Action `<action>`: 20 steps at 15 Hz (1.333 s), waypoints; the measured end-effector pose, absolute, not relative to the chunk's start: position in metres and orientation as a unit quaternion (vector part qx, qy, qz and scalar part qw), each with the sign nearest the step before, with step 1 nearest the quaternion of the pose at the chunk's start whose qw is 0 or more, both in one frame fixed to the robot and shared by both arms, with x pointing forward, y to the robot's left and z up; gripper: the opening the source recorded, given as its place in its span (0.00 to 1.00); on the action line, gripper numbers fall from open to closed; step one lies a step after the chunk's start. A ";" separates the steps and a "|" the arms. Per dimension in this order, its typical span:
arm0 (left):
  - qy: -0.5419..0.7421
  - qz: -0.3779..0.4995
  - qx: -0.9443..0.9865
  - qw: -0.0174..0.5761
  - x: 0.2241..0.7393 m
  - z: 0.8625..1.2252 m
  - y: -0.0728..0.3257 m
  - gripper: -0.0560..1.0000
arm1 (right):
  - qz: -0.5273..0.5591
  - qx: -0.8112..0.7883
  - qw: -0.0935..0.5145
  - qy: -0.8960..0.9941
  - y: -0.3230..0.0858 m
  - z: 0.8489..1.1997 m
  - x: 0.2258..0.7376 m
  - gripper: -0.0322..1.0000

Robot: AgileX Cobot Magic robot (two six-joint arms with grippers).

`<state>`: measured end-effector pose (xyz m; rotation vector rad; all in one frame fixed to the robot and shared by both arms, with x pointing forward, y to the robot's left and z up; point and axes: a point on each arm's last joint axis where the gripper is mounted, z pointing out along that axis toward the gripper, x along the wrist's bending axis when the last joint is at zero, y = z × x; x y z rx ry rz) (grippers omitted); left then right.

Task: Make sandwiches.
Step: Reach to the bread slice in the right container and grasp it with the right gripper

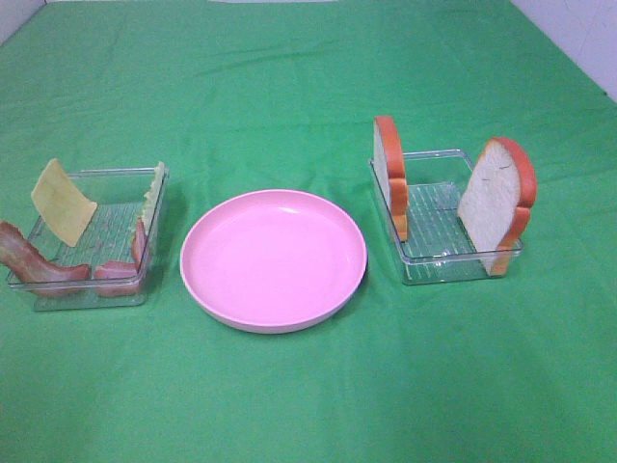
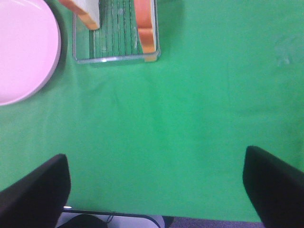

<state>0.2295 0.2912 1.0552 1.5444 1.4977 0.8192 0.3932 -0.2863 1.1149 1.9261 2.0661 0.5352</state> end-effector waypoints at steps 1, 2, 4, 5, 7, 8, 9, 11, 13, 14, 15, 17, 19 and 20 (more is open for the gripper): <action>0.594 0.325 0.613 0.408 0.229 1.055 0.291 0.97 | 0.176 0.666 0.124 0.714 -0.285 1.125 0.427 0.94; 0.594 0.325 0.613 0.408 0.229 1.055 0.291 0.97 | 0.173 0.667 0.121 0.715 -0.284 1.132 0.460 0.94; 0.594 0.325 0.613 0.408 0.229 1.055 0.291 0.97 | 0.165 0.667 0.113 0.717 -0.280 1.145 0.538 0.94; 0.594 0.325 0.613 0.408 0.229 1.055 0.291 0.97 | 0.161 0.667 0.109 0.719 -0.280 1.145 0.550 0.94; 0.594 0.325 0.613 0.408 0.229 1.055 0.291 0.97 | 0.166 0.665 0.114 0.719 -0.278 1.146 0.590 0.94; 0.594 0.325 0.613 0.408 0.229 1.055 0.291 0.97 | 0.175 0.665 0.115 0.717 -0.277 1.146 0.605 0.94; 0.594 0.325 0.613 0.408 0.229 1.055 0.291 0.97 | 0.191 0.665 0.107 0.714 -0.273 1.146 0.618 0.94; 0.594 0.325 0.613 0.408 0.229 1.055 0.291 0.97 | 0.203 0.645 0.081 0.732 -0.231 1.131 0.641 0.93; 0.594 0.325 0.613 0.408 0.229 1.055 0.291 0.97 | 0.195 0.633 0.070 0.746 -0.201 1.119 0.648 0.93; 0.594 0.325 0.613 0.408 0.229 1.055 0.291 0.97 | 0.188 0.627 0.061 0.753 -0.184 1.108 0.652 0.93; 0.594 0.325 0.613 0.408 0.229 1.055 0.291 0.97 | 0.180 0.626 0.050 0.757 -0.173 1.098 0.654 0.93; 0.594 0.325 0.613 0.408 0.229 1.055 0.291 0.97 | 0.167 0.625 0.036 0.761 -0.159 1.084 0.657 0.93; 0.594 0.325 0.613 0.408 0.229 1.055 0.291 0.97 | 0.146 0.626 0.011 0.766 -0.146 1.057 0.663 0.93; 0.594 0.325 0.613 0.408 0.229 1.055 0.291 0.97 | 0.140 0.628 0.000 0.766 -0.144 1.048 0.666 0.93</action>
